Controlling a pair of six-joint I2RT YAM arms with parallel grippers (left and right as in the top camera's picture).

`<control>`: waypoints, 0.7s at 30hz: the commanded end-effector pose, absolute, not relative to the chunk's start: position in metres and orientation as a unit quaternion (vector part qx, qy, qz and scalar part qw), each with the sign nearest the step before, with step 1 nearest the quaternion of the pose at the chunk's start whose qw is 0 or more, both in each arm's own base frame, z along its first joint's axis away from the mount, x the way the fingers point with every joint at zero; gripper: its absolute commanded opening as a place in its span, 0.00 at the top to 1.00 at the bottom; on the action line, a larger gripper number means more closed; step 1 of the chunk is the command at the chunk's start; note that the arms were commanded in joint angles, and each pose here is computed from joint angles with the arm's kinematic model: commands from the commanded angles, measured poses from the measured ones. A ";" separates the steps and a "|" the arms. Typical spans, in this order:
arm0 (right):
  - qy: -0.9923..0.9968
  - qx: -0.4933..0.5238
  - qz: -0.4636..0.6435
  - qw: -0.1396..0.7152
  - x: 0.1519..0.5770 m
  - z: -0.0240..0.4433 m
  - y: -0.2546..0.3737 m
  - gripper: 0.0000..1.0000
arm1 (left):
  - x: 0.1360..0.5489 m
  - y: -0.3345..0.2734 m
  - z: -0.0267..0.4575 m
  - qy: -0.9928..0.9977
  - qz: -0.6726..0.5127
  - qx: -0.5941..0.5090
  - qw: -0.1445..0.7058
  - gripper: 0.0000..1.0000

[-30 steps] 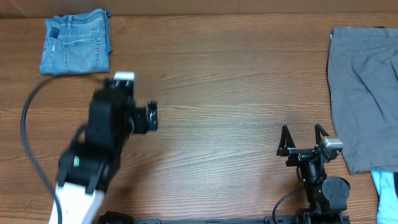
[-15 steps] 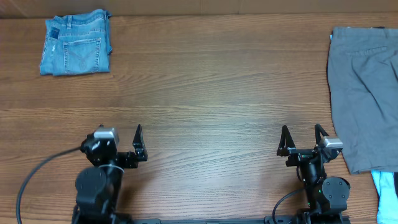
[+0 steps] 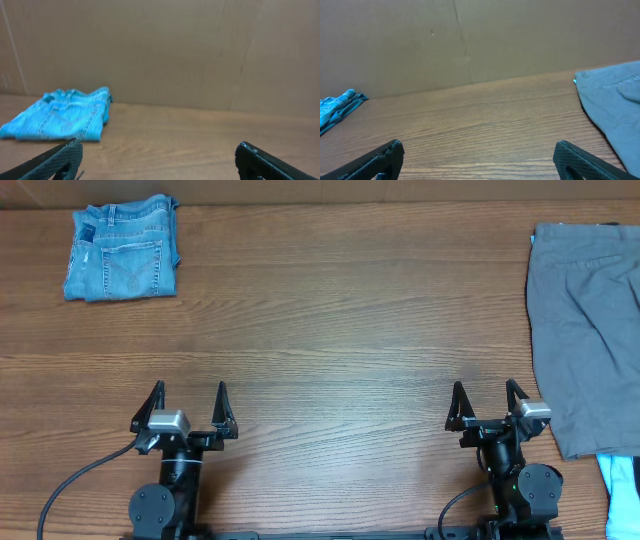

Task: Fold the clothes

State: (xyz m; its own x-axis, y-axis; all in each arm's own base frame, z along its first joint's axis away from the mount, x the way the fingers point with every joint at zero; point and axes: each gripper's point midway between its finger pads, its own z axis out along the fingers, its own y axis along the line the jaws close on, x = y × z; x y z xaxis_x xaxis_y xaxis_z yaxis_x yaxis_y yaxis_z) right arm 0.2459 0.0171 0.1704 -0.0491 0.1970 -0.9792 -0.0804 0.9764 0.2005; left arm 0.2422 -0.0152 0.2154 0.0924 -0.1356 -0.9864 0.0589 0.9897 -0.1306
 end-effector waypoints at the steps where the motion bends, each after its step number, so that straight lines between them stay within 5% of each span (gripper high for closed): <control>1: 0.715 0.044 0.092 0.691 0.246 0.169 0.014 0.00 | 0.244 -0.014 0.206 0.661 -0.059 -0.021 0.747 0.00; 10: 0.715 0.044 0.092 0.691 0.246 0.169 0.014 0.00 | 0.243 -0.038 0.173 0.699 -0.031 0.122 0.704 0.00; 21: 0.715 0.044 0.092 0.691 0.246 0.169 0.014 0.00 | 0.243 -0.037 0.161 0.715 -0.028 0.124 0.687 0.00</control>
